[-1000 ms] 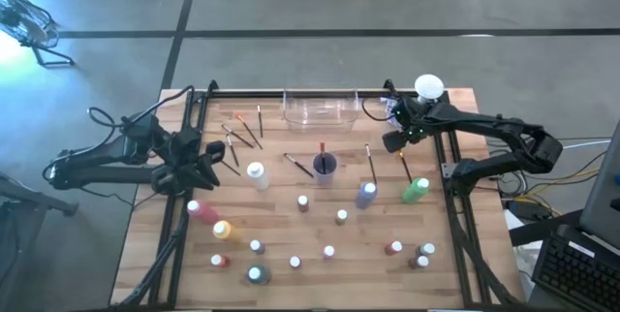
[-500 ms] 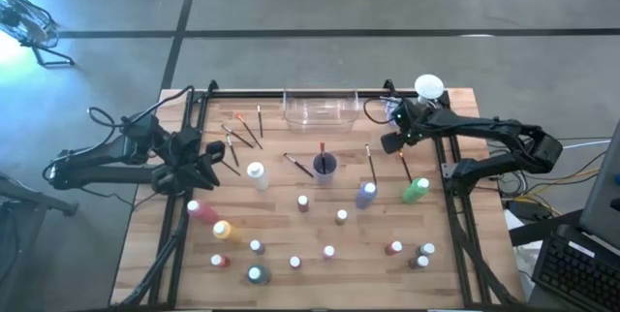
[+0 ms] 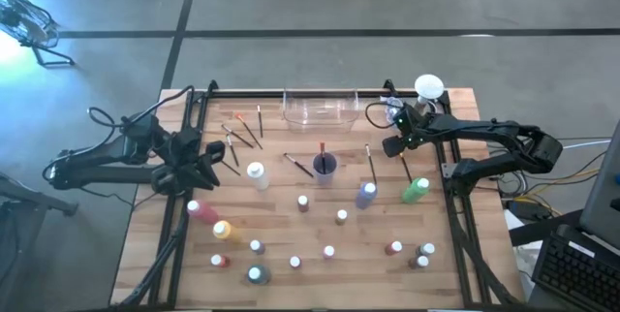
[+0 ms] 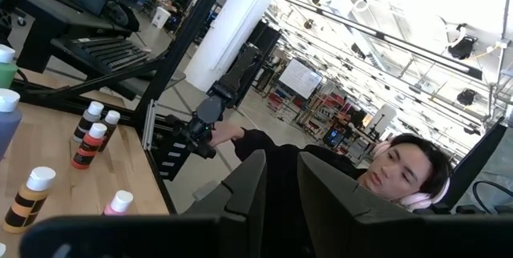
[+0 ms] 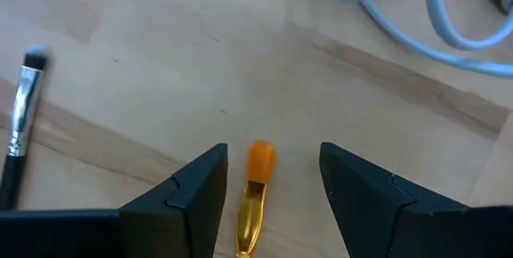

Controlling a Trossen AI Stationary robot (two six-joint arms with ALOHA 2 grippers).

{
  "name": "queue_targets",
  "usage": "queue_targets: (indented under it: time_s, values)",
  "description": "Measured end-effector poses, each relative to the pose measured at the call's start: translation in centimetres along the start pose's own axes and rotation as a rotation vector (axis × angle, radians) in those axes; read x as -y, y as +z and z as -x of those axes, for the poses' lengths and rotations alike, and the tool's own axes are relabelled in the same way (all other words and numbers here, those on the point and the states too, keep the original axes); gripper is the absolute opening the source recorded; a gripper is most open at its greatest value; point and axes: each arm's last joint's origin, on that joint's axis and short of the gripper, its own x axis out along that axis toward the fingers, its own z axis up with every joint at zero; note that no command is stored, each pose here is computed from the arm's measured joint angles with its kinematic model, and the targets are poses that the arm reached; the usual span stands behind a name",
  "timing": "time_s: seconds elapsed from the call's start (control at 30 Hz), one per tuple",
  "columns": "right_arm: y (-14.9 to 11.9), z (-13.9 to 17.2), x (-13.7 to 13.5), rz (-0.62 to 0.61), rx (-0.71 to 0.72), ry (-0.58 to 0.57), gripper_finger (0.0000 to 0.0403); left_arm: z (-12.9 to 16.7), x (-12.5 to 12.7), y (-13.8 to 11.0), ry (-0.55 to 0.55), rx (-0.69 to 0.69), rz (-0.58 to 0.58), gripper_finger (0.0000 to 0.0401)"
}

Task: Pick & Place Paint Supplies
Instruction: Put the gold paint brush into the purple cup

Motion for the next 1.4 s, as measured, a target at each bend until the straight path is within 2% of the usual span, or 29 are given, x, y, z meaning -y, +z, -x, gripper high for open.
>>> queue_targets:
  time_s: [0.47,1.13,1.4]
  values:
    - [-0.31,-0.24,0.24,0.005,0.007,-0.032,0.0151,0.00,0.01,0.00,0.000,0.000,0.000,0.0081]
    - [-0.34,-0.23,0.23,0.024,0.001,-0.024,0.0014,0.00,0.01,0.01,0.000,0.001,0.000,0.0081]
    - [-0.32,-0.19,0.15,0.049,-0.012,0.000,0.0010,0.00,0.01,0.01,0.000,0.000,0.000,0.0081]
